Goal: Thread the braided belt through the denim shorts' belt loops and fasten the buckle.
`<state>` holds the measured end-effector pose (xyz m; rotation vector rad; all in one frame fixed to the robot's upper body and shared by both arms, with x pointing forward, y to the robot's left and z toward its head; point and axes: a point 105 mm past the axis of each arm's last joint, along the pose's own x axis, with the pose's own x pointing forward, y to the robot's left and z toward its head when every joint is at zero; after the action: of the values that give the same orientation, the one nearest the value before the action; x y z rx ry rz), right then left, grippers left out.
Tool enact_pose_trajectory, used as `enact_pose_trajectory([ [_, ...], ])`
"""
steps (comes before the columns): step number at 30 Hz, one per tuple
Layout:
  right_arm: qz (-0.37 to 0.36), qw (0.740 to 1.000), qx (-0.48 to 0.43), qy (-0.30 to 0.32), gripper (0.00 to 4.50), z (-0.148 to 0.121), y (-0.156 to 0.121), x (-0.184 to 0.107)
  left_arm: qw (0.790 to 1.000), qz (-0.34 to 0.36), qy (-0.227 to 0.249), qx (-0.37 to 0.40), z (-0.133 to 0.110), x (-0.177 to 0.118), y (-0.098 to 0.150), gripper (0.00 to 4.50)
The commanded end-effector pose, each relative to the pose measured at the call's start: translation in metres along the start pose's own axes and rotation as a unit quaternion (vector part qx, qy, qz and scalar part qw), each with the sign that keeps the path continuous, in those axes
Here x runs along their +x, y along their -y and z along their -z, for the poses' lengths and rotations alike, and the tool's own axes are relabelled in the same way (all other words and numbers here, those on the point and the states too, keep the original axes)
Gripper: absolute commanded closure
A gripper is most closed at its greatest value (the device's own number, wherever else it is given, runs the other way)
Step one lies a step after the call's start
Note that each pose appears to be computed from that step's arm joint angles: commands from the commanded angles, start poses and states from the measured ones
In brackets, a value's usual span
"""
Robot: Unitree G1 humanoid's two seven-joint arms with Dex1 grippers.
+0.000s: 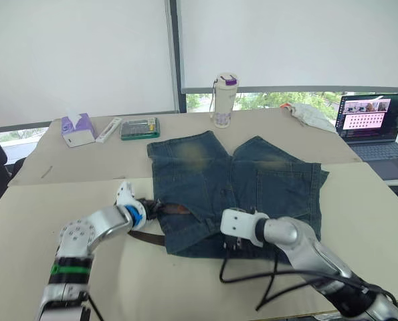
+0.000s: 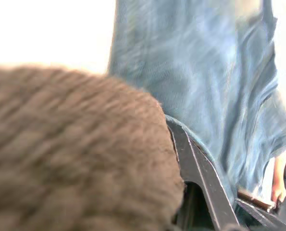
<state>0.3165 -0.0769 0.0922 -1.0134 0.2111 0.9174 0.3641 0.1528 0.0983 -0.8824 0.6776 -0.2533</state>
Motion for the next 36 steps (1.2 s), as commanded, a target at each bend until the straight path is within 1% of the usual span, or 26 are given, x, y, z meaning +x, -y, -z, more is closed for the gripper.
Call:
enact_pose_trajectory([
  [1, 0.053, 0.999, 0.0, -0.012, 2.41, 0.007, 0.039, 0.007, 0.999, 0.019, 0.04, 0.026, -0.033, 0.014, 0.013, 4.5],
  [3, 0.051, 0.999, -0.008, -0.011, 2.41, 0.006, 0.047, 0.009, 0.998, 0.032, 0.034, 0.046, -0.039, 0.018, 0.021, 4.5],
  [5, 0.016, 1.0, 0.016, 0.011, 2.41, -0.005, 0.046, 0.004, 0.997, 0.033, 0.037, 0.065, -0.051, 0.017, 0.022, 4.5],
  [7, -0.017, 0.999, 0.032, 0.037, 2.41, -0.017, 0.038, -0.004, 0.997, 0.033, 0.023, 0.063, -0.058, 0.007, 0.017, 4.5],
  [10, -0.022, 0.999, 0.02, 0.033, 2.41, -0.017, 0.031, -0.012, 0.998, 0.051, -0.006, 0.038, -0.056, -0.01, 0.016, 4.5],
  [13, -0.019, 0.999, 0.009, 0.029, 2.41, -0.015, 0.024, -0.018, 0.994, 0.104, -0.031, 0.013, -0.049, -0.035, 0.025, 4.5],
  [15, -0.001, 1.0, 0.004, 0.019, 2.41, -0.011, 0.022, -0.018, 0.99, 0.137, -0.027, 0.0, -0.043, -0.049, 0.032, 4.5],
  [17, 0.001, 1.0, 0.007, 0.018, 2.41, -0.009, 0.018, -0.017, 0.988, 0.149, -0.02, -0.019, -0.035, -0.056, 0.035, 4.5],
  [22, 0.007, 1.0, 0.014, 0.025, 2.41, -0.01, 0.013, -0.011, 0.992, 0.12, -0.018, -0.046, 0.0, -0.06, 0.028, 4.5],
  [24, 0.011, 0.999, 0.017, 0.029, 2.41, -0.011, 0.014, -0.01, 0.993, 0.108, -0.012, -0.053, 0.01, -0.059, 0.026, 4.5],
  [25, 0.016, 0.999, 0.013, 0.027, 2.41, -0.011, 0.015, -0.01, 0.994, 0.091, -0.01, -0.057, 0.014, -0.058, 0.022, 4.5],
  [27, 0.022, 0.999, 0.009, 0.026, 2.41, -0.011, 0.015, -0.009, 0.995, 0.062, -0.001, -0.073, 0.02, -0.056, 0.016, 4.5],
  [29, 0.025, 0.999, 0.01, 0.026, 2.41, -0.012, 0.015, -0.009, 0.995, 0.05, 0.002, -0.082, 0.025, -0.055, 0.015, 4.5],
  [32, 0.023, 0.999, 0.012, 0.03, 3.16, -0.014, 0.013, -0.008, 0.995, 0.007, 0.005, -0.102, 0.031, -0.052, 0.006, 4.5],
  [35, 0.014, 0.999, 0.015, 0.034, 4.18, -0.016, 0.007, -0.009, 0.993, 0.008, -0.002, -0.115, 0.04, -0.045, 0.013, 4.5],
  [36, 0.011, 0.999, 0.014, 0.034, 4.44, -0.016, 0.006, -0.01, 0.993, 0.012, -0.005, -0.116, 0.042, -0.044, 0.015, 4.5],
])
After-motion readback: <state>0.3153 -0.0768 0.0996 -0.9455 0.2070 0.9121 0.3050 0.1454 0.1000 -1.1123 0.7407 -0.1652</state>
